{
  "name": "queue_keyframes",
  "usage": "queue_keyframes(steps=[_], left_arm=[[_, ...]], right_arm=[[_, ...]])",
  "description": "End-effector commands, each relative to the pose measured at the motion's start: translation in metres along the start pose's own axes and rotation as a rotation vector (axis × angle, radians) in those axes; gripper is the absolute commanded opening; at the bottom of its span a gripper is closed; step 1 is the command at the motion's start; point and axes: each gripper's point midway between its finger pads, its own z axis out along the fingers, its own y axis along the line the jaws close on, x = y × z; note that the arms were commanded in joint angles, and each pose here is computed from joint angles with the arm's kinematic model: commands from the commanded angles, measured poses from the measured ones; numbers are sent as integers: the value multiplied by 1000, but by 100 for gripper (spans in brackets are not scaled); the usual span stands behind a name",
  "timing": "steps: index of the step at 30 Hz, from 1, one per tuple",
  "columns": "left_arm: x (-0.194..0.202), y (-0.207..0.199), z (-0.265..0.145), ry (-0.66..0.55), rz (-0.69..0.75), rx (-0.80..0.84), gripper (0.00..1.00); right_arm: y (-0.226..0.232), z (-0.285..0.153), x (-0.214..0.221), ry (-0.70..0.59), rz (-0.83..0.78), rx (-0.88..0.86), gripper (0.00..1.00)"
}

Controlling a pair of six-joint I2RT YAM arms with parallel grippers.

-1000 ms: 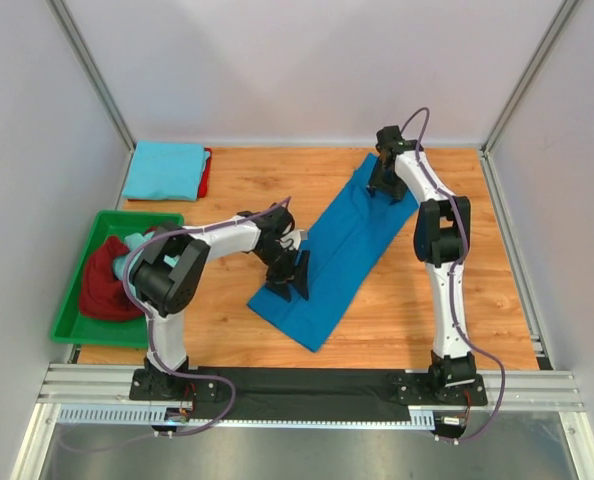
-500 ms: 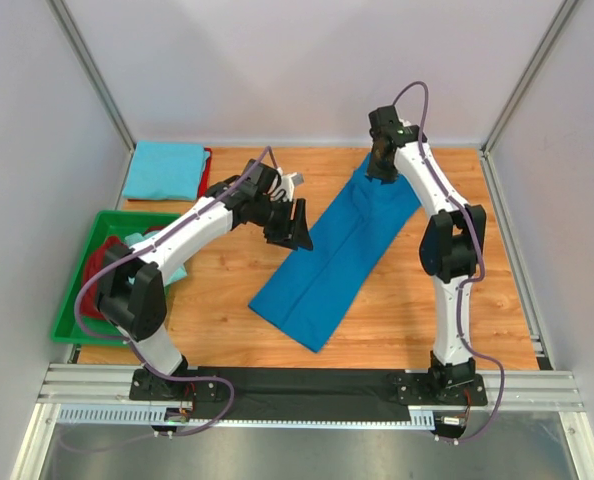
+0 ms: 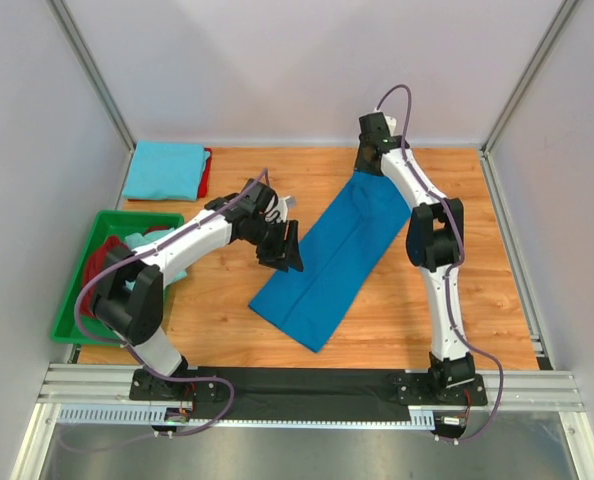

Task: Fold and stack the t-shirts
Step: Fold the tshirt

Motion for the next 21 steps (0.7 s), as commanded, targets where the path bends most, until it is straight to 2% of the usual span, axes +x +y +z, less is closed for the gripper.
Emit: queue_keyframes(steps=[1,9,14,21], left_arm=[[0,-7,-14,-42,12,4,58],[-3,-4,-7,-28,9,-2,57],[-7,1,3,-13,3,-8,57],[-6,11,32,73,-43,2,56]], right_arm=[[1,5,-44,-166,6,17,41],[-10,23,-42,-175,-14,48,39],[-45,19,-44,-151,39,139,39],[-102,3,-42,-67,180,180,26]])
